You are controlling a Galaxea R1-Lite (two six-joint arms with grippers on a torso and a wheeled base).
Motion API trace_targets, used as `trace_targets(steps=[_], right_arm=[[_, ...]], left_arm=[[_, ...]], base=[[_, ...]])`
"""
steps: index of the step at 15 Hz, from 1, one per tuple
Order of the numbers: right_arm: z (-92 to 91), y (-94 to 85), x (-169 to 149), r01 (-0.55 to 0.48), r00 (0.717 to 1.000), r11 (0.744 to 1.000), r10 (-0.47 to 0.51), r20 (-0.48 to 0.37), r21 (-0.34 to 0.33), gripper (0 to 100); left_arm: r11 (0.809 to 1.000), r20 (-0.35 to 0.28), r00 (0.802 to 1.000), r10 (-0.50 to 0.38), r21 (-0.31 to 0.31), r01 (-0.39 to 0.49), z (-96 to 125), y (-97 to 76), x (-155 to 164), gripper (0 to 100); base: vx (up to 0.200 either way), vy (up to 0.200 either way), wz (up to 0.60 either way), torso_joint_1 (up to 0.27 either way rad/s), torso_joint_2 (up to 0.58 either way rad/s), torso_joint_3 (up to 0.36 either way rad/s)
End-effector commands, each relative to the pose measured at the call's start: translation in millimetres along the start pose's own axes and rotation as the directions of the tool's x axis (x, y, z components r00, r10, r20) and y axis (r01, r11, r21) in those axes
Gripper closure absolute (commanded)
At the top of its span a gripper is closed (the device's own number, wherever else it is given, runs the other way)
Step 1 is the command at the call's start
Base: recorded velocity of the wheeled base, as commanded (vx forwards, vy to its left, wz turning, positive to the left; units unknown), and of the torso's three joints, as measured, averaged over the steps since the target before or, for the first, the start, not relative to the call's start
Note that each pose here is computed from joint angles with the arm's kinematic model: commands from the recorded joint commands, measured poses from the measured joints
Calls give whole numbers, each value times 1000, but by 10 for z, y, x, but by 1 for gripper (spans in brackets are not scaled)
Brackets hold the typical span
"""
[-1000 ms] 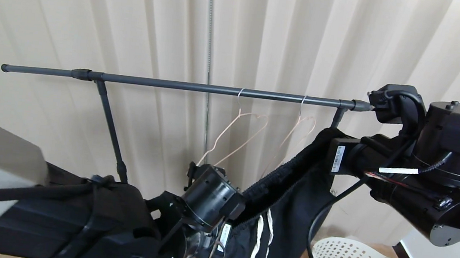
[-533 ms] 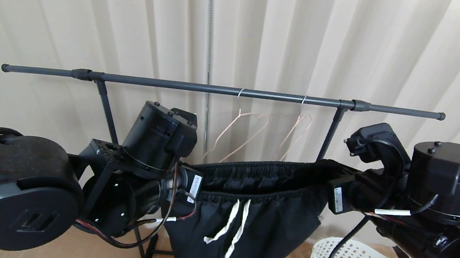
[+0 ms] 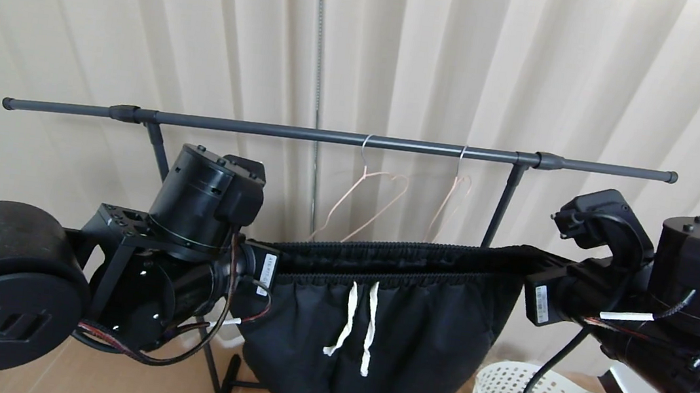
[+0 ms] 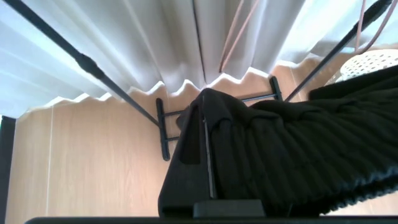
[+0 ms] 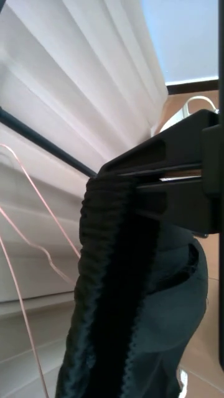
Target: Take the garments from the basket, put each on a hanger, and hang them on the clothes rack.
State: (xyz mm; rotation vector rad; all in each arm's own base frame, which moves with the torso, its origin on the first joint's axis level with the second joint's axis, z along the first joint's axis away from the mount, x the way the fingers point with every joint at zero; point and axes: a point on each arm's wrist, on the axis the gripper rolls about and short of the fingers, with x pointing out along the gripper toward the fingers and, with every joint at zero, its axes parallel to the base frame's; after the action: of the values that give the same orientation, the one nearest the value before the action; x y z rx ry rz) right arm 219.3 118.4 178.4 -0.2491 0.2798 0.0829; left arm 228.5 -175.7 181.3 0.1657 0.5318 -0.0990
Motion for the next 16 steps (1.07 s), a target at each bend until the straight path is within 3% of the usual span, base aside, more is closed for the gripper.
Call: trace_targets(steps=[1, 5, 7, 10, 13, 16], right_arm=[[11, -56, 10, 14, 1000, 1000, -14, 3, 10, 100], [-91, -15, -40, -9, 1000, 1000, 9, -23, -26, 100], [-158, 52, -163, -112, 994, 991, 111, -23, -74, 100], [-223, 139, -328, -231, 973, 961, 232, -14, -154, 100], [-264, 268, -416, -295, 955, 938, 296, -19, -183, 100], [-324, 465, -553, -392, 918, 892, 396, -29, -223, 100]], left_arm=[[1000, 0, 1000, 8, -8, -8, -14, 46, -27, 100], [999, 43, 998, -50, -6, 51, 178, -197, 37, 100], [998, 61, 997, -57, -19, 58, 320, -358, 222, 100], [995, 128, 989, -77, -52, 85, 616, -545, 387, 100], [991, 191, 977, -90, -78, 107, 862, -716, 555, 100], [989, 238, 967, -93, -94, 118, 1020, -832, 688, 100]], base=[[0, 0, 0, 0, 0, 0], [0, 0, 0, 0, 0, 0], [0, 0, 0, 0, 0, 0], [0, 0, 0, 0, 0, 0], [0, 0, 0, 0, 0, 0], [0, 0, 0, 0, 0, 0]])
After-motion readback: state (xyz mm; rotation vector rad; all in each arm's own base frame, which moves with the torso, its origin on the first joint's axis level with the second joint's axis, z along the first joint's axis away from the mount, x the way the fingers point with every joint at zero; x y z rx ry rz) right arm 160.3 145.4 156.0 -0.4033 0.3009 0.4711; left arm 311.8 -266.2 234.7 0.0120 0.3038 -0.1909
